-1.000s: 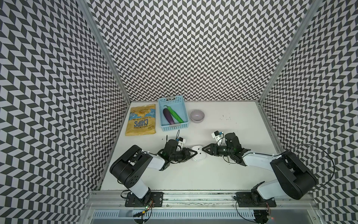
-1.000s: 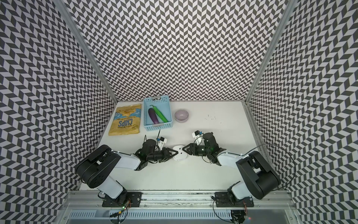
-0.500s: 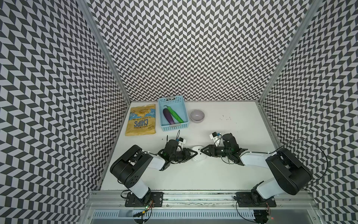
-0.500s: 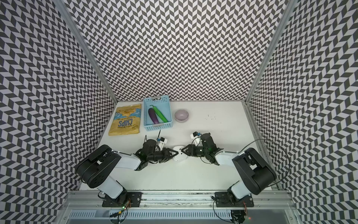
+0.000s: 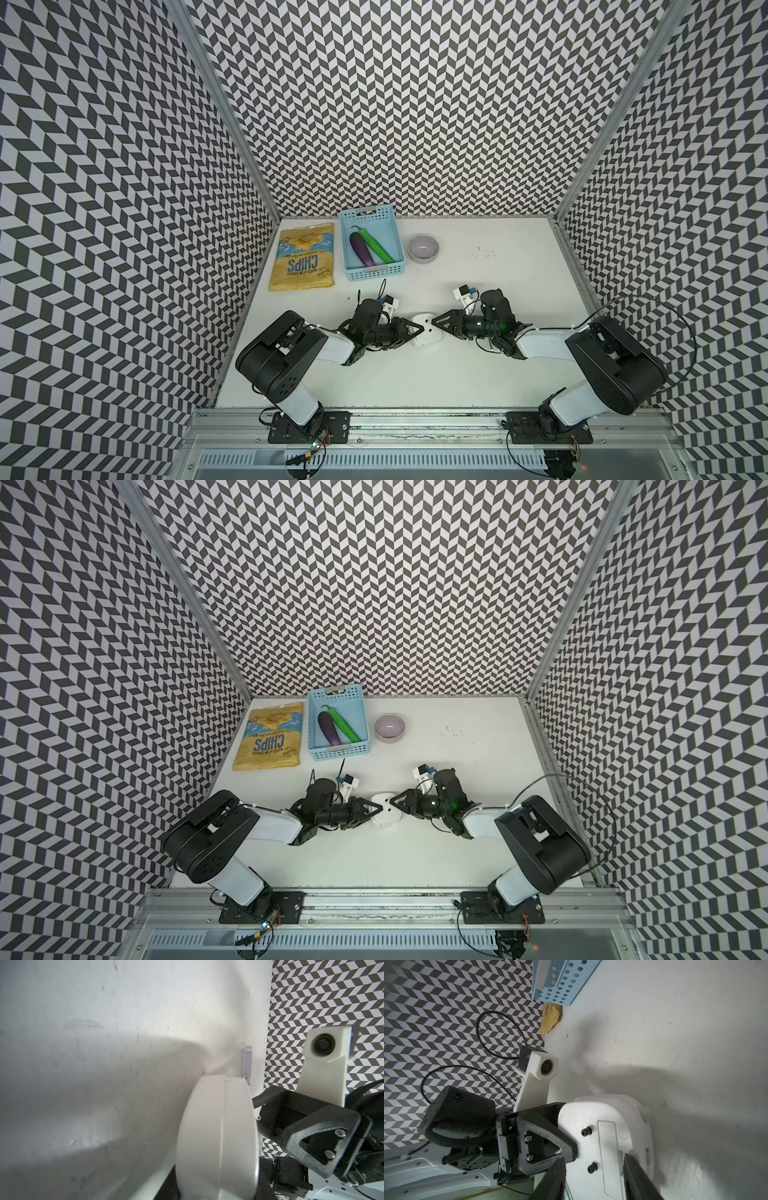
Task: Remove the battery from the alarm
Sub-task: Remove the cover from the alarm.
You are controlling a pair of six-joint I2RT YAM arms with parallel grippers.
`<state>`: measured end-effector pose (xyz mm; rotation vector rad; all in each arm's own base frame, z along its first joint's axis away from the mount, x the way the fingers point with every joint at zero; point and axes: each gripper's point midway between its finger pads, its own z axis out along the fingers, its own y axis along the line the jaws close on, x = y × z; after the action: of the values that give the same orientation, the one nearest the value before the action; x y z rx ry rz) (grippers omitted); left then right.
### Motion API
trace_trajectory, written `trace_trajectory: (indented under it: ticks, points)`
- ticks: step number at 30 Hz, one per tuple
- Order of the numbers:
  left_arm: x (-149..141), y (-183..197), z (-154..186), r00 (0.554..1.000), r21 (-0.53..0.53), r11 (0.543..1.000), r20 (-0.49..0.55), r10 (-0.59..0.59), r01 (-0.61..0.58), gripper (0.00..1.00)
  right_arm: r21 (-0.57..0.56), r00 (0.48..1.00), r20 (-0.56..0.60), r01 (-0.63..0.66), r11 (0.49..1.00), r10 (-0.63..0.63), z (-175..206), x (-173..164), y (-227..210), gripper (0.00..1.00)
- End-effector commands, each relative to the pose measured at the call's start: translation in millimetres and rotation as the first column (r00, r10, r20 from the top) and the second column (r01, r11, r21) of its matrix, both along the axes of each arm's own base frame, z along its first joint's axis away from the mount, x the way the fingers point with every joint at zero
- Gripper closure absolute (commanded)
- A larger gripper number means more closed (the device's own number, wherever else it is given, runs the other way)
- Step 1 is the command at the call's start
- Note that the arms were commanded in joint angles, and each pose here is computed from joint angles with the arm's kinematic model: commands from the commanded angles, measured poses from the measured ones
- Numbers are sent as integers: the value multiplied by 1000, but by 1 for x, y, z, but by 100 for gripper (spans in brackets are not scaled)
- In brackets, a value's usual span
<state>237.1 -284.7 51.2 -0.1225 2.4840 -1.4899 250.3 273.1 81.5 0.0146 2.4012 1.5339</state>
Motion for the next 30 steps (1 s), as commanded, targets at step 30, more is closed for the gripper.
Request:
trace_trajectory:
  ticks: [30]
  points:
    - [7,-3,-1,1000,66,998,26,-8,7,100,-90,989,137,-51,995,63,0,14,-1,49]
